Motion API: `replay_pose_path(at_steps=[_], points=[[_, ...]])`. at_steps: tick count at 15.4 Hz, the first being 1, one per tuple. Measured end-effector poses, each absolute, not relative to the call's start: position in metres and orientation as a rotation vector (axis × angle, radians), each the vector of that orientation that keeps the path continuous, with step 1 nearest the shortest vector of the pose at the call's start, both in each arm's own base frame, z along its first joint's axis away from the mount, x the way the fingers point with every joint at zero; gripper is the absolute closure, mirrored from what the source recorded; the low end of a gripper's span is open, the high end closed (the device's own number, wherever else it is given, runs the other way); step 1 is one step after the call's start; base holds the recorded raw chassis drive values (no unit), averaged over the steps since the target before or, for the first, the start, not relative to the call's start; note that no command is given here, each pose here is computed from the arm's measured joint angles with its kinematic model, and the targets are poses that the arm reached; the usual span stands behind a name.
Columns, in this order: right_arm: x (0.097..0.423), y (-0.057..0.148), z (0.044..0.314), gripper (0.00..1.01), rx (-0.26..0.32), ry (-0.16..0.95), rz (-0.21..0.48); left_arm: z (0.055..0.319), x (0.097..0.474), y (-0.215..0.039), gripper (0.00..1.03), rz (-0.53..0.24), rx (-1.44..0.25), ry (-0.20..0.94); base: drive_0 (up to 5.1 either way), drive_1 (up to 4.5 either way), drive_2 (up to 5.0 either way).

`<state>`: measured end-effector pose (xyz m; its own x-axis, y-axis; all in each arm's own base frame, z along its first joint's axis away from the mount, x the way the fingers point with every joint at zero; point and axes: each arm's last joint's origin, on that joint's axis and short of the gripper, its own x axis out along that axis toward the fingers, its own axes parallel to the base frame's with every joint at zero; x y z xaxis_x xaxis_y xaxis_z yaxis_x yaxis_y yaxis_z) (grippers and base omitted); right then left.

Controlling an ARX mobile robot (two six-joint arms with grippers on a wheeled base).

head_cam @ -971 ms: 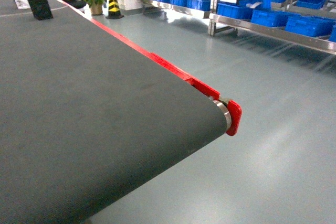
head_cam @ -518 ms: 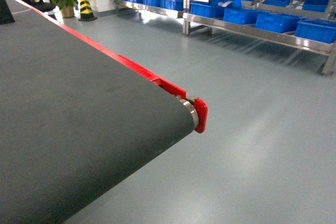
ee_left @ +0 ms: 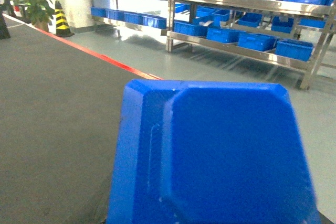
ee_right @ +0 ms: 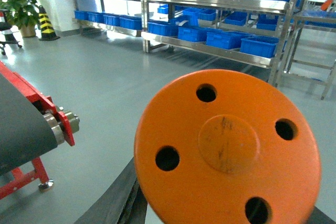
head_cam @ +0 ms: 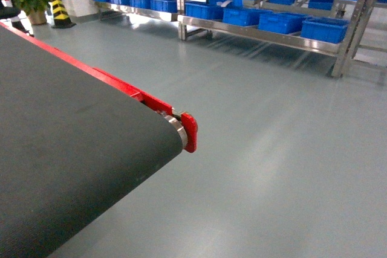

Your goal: Sort blue parts and orange caps into right shelf containers

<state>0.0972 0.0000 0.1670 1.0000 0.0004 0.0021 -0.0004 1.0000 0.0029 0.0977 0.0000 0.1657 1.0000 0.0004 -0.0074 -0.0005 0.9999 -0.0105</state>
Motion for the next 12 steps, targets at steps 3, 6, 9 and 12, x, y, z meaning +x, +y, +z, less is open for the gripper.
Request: replay_pose_path(at_steps=[3, 6, 9, 12], points=[[0.0972, 0.0, 0.1669, 0.57, 0.003, -0.001, 0.0, 0.1657, 0.0977, 0.0, 0.6, 0.0, -0.01, 0.007, -1.6, -1.58, -1.6], [0.0972, 0.0, 0.1669, 0.57, 0.003, -0.001, 0.0, 0.1657, 0.0977, 0.0, 0.6, 0.0, -0.01, 0.007, -1.5, -1.45, -1.5], [0.0972, 0.0, 0.167, 0.57, 0.003, -0.002, 0.0, 0.1657, 0.0977, 0.0, 0.6, 0.0, -0.01, 0.007, -1.6, -1.6, -1.6], [0.0972, 0.0, 0.1669, 0.57, 0.003, -0.001, 0.0, 0.1657, 0.0977, 0.0, 0.6, 0.0, -0.01, 0.007, -1.5, -1.47, -1.5]])
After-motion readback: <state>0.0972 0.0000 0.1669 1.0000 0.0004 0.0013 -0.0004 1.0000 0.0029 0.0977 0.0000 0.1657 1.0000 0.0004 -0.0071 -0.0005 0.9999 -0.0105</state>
